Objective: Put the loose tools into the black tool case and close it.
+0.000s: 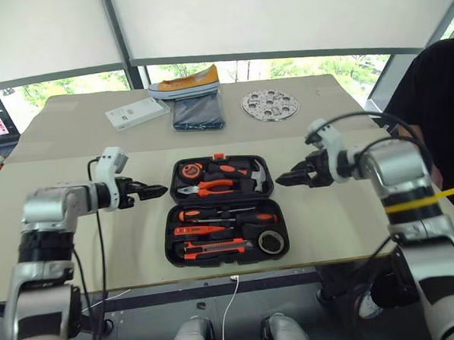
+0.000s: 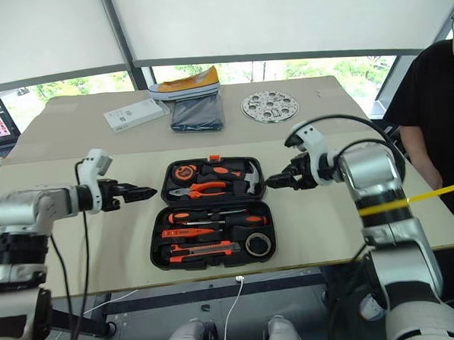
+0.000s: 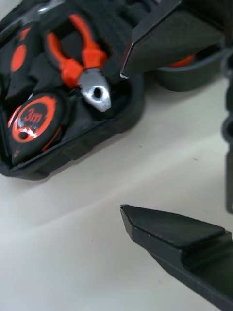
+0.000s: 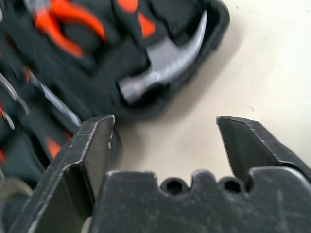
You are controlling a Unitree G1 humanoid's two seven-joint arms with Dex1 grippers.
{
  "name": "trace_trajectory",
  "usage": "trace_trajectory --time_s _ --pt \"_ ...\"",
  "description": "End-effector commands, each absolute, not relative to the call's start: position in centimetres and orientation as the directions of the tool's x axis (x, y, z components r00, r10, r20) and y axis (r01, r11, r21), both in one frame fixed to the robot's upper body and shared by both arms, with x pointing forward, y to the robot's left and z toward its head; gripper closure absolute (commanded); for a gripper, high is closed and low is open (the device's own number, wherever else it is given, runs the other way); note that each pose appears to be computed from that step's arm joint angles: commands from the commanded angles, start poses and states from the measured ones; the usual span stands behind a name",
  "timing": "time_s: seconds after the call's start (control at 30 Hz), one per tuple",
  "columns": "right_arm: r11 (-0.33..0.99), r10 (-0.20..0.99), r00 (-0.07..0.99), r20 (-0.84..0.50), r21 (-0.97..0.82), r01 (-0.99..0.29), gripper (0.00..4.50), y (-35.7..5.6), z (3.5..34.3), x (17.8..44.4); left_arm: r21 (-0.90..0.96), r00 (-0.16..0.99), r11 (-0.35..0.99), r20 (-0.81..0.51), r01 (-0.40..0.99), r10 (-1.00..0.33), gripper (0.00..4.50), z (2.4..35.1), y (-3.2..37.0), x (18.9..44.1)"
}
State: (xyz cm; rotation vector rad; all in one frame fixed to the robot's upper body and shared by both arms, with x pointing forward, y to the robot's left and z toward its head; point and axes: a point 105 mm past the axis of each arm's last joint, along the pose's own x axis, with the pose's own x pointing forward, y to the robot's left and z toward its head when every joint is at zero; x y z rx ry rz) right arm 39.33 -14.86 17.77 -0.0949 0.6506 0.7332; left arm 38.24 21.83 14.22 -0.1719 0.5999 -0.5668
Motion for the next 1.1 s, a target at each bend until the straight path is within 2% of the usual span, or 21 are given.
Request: trace_trajectory --time_s 0.03,0.17,0.33,0.47,0.57,0.73,0.83,0.87,0.9,1.0,1.03,1.1 --pt "0.809 0.527 0.585 -0.616 0.153 -0.568 0.64 -15.3 17.2 40.7 -0.289 0.686 0.859 -0.517 0.422 -0.511 0.01 14.3 21.4 39.2" --pt "0.847 0.482 0.620 -0.620 0.147 -0.511 0.64 -15.2 16.8 42.2 -0.268 0.723 0.872 -0.488 0.409 -0.489 0.01 14.7 21.1 40.4" --pt "0.840 0.494 0.604 -0.625 0.166 -0.516 0.64 -14.4 16.4 42.5 -0.285 0.717 0.867 -0.488 0.408 -0.498 0.01 14.2 20.6 40.5" --pt "0.840 0.483 0.575 -0.661 0.164 -0.518 1.68 -13.9 15.2 42.3 -0.325 0.695 0.853 -0.495 0.408 -0.522 0.00 13.6 20.0 40.4" --pt "0.839 0.490 0.561 -0.667 0.186 -0.512 2.81 -13.6 14.8 42.3 -0.336 0.693 0.852 -0.497 0.402 -0.523 0.81 13.4 20.0 40.4" --pt "0.843 0.490 0.548 -0.677 0.208 -0.497 4.46 -13.2 14.1 42.2 -0.361 0.699 0.848 -0.483 0.388 -0.527 2.70 13.3 20.2 40.5" --pt "0.832 0.515 0.584 -0.627 0.201 -0.518 4.50 -13.0 14.5 42.7 -0.378 0.736 0.836 -0.412 0.398 -0.537 3.75 14.1 20.3 40.9" --pt "0.808 0.563 0.626 -0.540 0.198 -0.555 4.50 -12.6 15.8 43.2 -0.395 0.764 0.812 -0.320 0.430 -0.560 4.17 15.1 20.1 41.1" --pt "0.787 0.599 0.659 -0.455 0.183 -0.589 4.50 -12.4 17.2 43.6 -0.397 0.783 0.791 -0.232 0.466 -0.577 4.42 16.2 20.1 41.2" --pt "0.739 0.670 0.705 -0.231 0.130 -0.661 4.50 -12.3 20.7 43.6 -0.332 0.803 0.786 -0.120 0.522 -0.584 4.48 17.1 20.5 40.8" --pt "0.728 0.684 0.714 -0.150 0.066 -0.683 4.50 -12.5 21.8 43.2 -0.292 0.814 0.789 -0.058 0.540 -0.578 4.48 17.5 20.8 40.7" --pt "0.712 0.694 0.716 -0.077 -0.073 -0.698 4.50 -12.9 22.6 42.4 -0.219 0.825 0.800 0.057 0.559 -0.562 4.48 18.5 21.2 40.3"
